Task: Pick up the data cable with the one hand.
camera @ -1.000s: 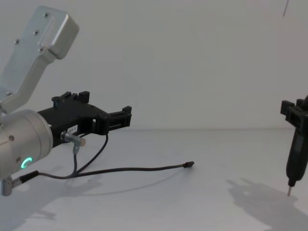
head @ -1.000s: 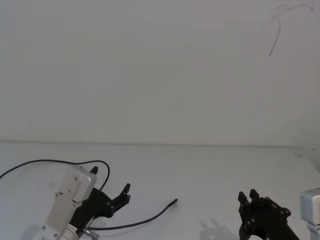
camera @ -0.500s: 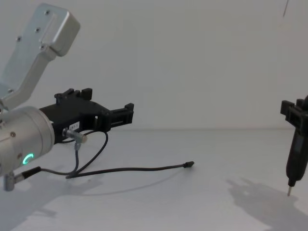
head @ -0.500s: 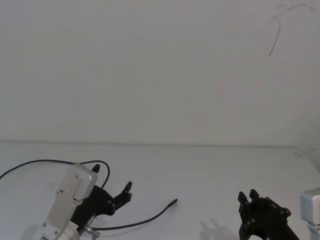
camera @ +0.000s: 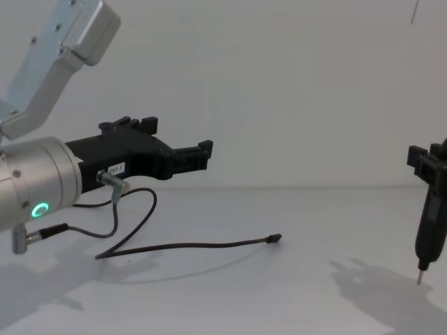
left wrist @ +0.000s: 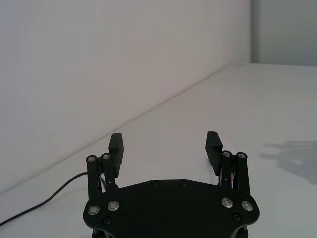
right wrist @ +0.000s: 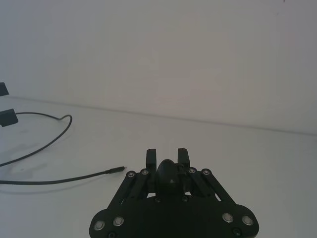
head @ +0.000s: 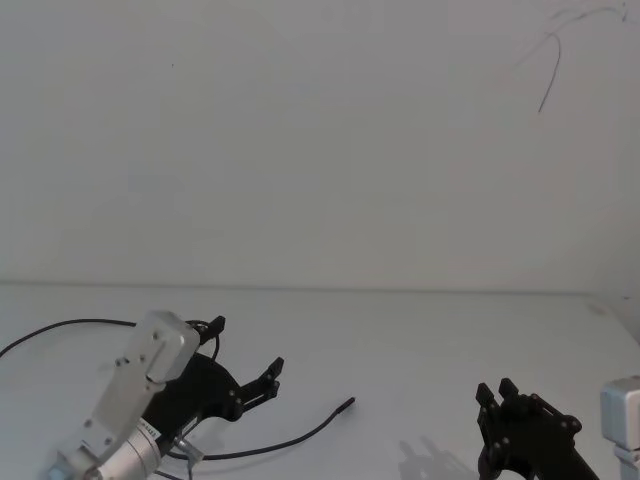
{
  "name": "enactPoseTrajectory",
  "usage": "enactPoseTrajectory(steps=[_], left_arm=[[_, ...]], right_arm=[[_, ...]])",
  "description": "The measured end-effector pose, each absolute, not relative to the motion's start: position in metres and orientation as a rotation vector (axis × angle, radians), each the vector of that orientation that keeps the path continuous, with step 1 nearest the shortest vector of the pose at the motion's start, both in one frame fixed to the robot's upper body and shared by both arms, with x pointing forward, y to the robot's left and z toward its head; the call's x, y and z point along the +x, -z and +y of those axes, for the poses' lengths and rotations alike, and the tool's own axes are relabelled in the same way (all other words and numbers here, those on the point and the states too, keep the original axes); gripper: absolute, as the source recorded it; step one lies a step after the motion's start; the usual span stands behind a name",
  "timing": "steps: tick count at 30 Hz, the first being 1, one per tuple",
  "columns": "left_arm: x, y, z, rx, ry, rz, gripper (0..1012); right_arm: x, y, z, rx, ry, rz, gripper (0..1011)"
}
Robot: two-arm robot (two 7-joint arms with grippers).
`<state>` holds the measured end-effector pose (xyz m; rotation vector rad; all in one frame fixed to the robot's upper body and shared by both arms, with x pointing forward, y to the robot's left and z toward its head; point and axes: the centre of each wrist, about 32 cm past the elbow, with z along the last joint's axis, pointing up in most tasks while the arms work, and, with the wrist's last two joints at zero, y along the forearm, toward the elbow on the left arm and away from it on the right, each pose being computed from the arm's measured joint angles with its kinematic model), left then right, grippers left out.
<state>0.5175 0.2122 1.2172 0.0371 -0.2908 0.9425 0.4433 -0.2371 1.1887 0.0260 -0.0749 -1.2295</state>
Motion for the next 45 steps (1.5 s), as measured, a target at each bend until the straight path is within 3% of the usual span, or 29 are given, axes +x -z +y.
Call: enactPoseTrajectory(steps=[19,32,45], left_arm=[[0.549,-1.221,0.246,0.131,-0.643,-0.229,1001],[0.561,-1.215,0.260,0.233,-0.514,-0.204,1001],[0.567,-1.217,0.257,0.310,-0.439,-0.284,1001]], right_arm=[[0.443,-1.189,-0.237,0.026,1.229,-0.075,251],[0.443,-1.189,-0.237,0.026,1.229,-0.075,251],[0.443,-1.189,-0.237,0.026,1.229,-0.075,251]])
